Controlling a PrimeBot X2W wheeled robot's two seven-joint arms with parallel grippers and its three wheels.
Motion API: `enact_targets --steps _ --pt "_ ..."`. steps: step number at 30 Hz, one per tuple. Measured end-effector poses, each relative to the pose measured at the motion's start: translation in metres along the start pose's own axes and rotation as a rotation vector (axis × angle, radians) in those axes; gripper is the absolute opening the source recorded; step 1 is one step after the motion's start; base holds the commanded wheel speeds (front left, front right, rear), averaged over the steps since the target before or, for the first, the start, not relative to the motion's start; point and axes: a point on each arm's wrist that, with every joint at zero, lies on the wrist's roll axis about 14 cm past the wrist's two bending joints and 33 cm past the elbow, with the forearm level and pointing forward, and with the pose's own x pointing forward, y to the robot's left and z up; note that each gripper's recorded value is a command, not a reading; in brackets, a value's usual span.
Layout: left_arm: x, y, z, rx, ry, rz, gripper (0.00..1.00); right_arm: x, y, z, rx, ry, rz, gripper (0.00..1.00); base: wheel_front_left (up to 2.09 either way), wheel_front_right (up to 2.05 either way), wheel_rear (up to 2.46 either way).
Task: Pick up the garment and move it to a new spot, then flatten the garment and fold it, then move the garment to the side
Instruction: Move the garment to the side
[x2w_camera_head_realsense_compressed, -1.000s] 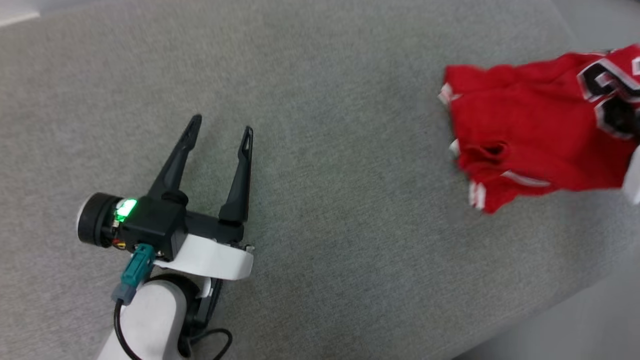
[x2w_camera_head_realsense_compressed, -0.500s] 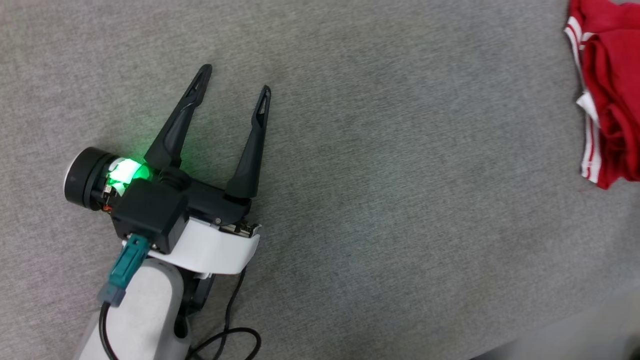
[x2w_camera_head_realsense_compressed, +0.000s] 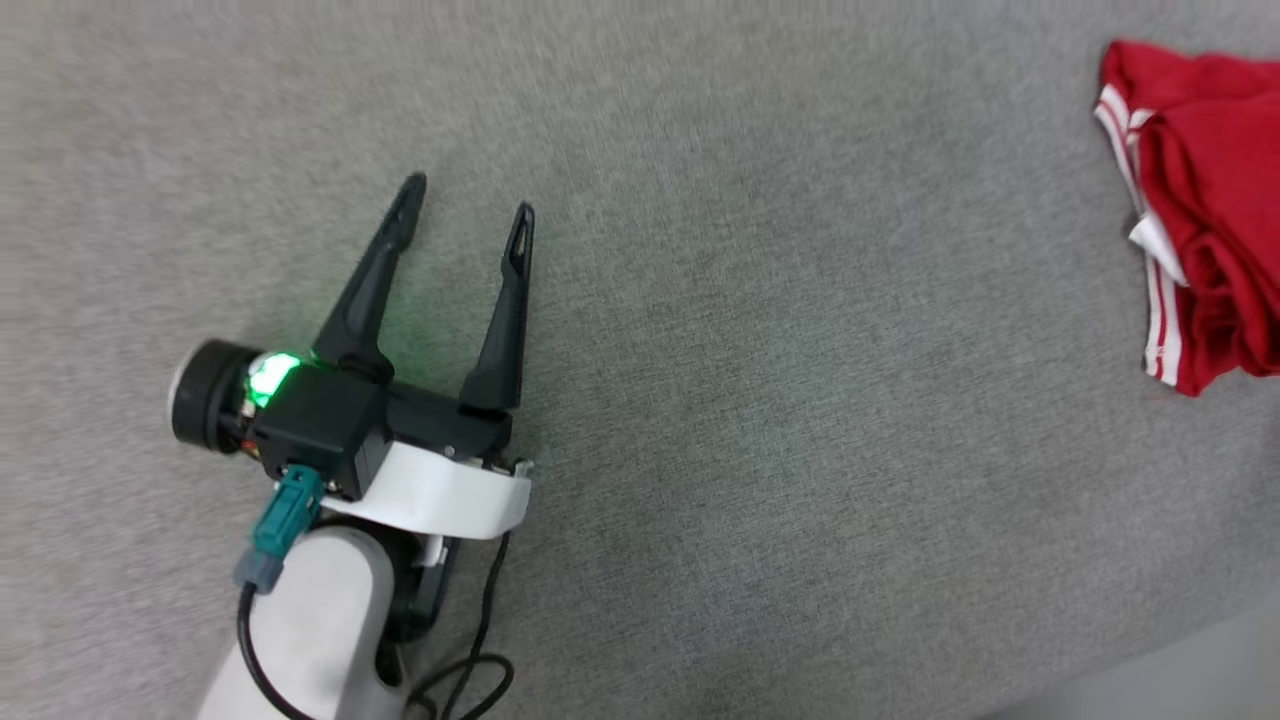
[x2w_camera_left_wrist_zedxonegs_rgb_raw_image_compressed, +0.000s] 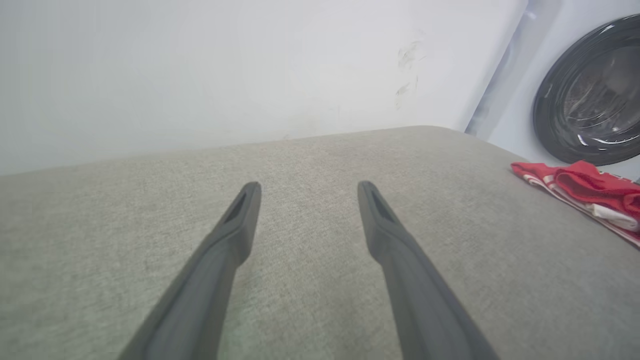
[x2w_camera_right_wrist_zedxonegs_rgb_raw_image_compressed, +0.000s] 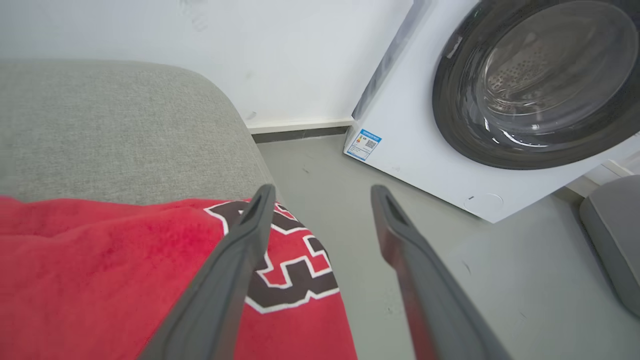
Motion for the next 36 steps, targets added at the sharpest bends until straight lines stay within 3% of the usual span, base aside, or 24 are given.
enact_targets --steps 10,17,28,36 --pt "-0.043 -0.004 0.039 0.009 -0.018 0.103 1.00 -0.049 0.028 0.016 0.122 -0.116 0.103 1.00 0.00 0.00 0.00" --pt "-0.080 0.004 0.064 0.032 -0.032 0.193 1.00 -0.096 0.075 0.024 0.203 -0.193 0.228 1.00 0.00 0.00 0.00" --pt "-0.147 0.042 0.090 0.083 -0.052 0.405 1.00 -0.173 0.168 0.060 0.349 -0.260 0.468 1.00 0.00 0.00 0.00" --pt "-0.202 0.068 0.100 0.129 -0.053 0.547 1.00 -0.225 0.193 0.094 0.383 -0.351 0.577 1.00 0.00 0.00 0.00"
